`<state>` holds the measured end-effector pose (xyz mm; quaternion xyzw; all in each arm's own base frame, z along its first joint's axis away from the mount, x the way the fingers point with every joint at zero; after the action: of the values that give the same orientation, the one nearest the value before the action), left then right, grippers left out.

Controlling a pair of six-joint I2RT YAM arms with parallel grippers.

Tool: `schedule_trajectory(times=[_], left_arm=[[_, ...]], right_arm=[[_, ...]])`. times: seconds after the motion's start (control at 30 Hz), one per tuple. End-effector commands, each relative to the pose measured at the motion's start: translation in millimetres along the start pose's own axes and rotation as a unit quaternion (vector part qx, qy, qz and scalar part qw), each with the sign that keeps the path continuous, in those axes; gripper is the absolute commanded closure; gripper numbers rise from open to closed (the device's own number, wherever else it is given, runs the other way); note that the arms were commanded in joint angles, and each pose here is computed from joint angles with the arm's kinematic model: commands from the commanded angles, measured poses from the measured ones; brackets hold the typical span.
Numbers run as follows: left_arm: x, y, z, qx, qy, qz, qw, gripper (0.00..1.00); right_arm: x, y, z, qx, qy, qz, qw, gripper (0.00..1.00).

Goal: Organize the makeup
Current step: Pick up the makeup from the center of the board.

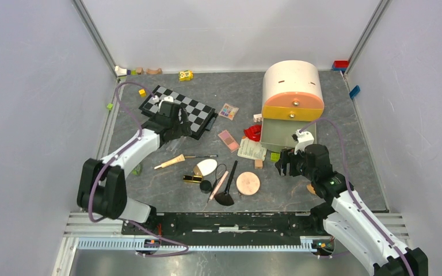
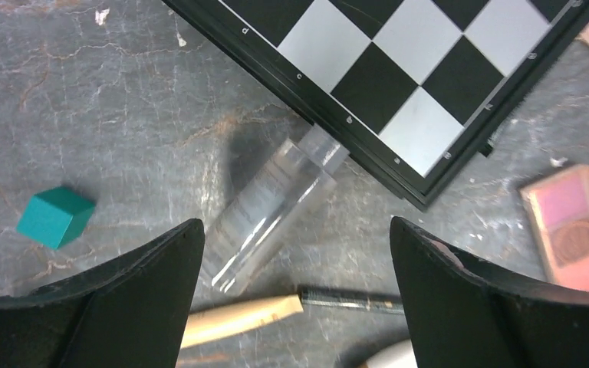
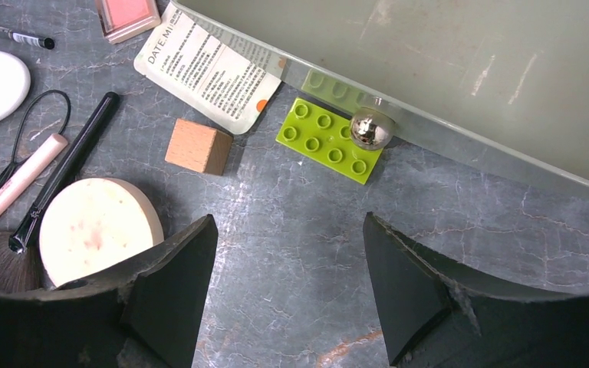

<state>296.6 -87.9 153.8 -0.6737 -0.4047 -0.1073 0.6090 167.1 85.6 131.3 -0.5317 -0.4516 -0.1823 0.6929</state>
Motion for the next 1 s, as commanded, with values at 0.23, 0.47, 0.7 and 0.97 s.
schedule_trajectory(times=[0.23,0.47,0.7,0.97], left_arm=[[2.0,53.0,0.1,0.05,0.083,0.0,0.995,0.09],[-22.1,67.2,3.6,0.05,0.073,0.051,0.995,0.34],[-34.4,59.8,6.0,0.04,0.06,0.072,0.995,0.62],[-28.1,7.6,-27.1,-0.022,0.074,0.041,0.996,0.83]], right_arm=[[-4.1,3.9,3.6,0.021,-0.01,0.005,1.0,0.23],[-7.6,6.3,3.8,0.023,-0.011,0.013,1.0,0.23],[-5.5,4.9,3.4,0.02,-0.01,0.012,1.0,0.23],[11.6,-10.1,-1.8,-0.014,0.003,-0.01,1.0,0.24]])
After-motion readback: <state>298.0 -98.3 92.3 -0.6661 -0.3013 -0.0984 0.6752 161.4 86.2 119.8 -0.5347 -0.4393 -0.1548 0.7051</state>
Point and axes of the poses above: each gripper's point midway between its finger pads, its own y axis out along the fingers, its own z axis along the line the jaws close on, x = y × z, the point moved 7 cm from there along -y, back along the fingers, and after that the axes turned 12 degrees about -y, right-handed, at the moved point
